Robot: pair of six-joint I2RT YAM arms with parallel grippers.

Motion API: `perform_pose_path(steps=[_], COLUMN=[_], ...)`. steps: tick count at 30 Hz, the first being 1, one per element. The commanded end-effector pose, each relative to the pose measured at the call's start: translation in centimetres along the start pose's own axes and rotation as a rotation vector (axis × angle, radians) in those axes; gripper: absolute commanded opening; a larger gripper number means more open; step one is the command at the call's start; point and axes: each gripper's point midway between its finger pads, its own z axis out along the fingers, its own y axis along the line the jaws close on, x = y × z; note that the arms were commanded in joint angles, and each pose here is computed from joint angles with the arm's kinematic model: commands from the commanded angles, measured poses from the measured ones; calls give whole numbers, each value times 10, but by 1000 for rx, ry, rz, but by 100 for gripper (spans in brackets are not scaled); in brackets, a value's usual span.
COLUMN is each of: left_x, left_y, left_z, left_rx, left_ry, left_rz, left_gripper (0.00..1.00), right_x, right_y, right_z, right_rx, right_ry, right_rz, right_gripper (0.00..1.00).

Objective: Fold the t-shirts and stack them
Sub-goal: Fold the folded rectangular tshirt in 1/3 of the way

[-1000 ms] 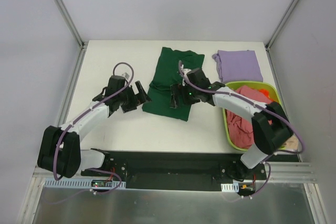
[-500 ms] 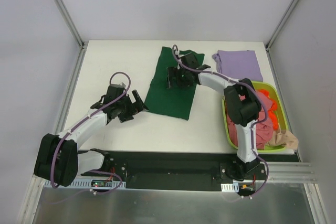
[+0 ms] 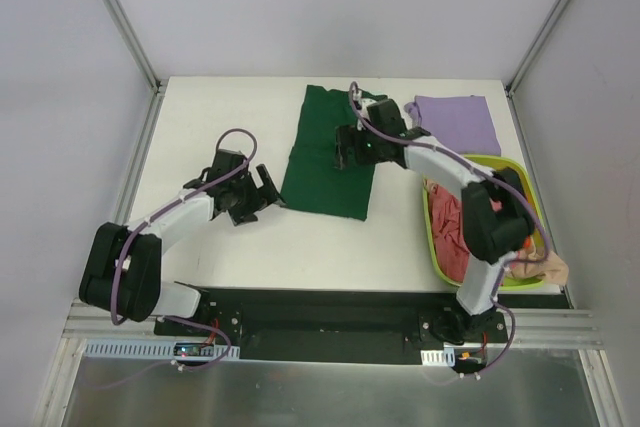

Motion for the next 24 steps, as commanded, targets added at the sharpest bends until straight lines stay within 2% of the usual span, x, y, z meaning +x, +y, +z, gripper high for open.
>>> perform_pose_path(steps=[1,5,9,15,20,24], left_x=[-28,-37,-38,-32,-29,-24], left_y=[-18,-23,-27,-24,-16,-18], left_z=[3,18,39,58,69,73], left_rx=[5,-5,-6,-17,-38,-22], left_ry=[-43,-14,55,122,142,179], left_rz=[7,21,16,-5,2,5], left_gripper=[90,80,66,45,40,31], right_x=[-14,16,60,104,121,130], right_y=[21,29,44,29,14,8], right_z=[-80,-110,-110,-87,-69,-57], right_rx=[-78,-180,-297,-256,-192,-161], right_ry=[-254,-386,-258,-107,-50,-14], right_rz=[-4,100,73,152,200,231], right_gripper=[96,96,96,97,99,91])
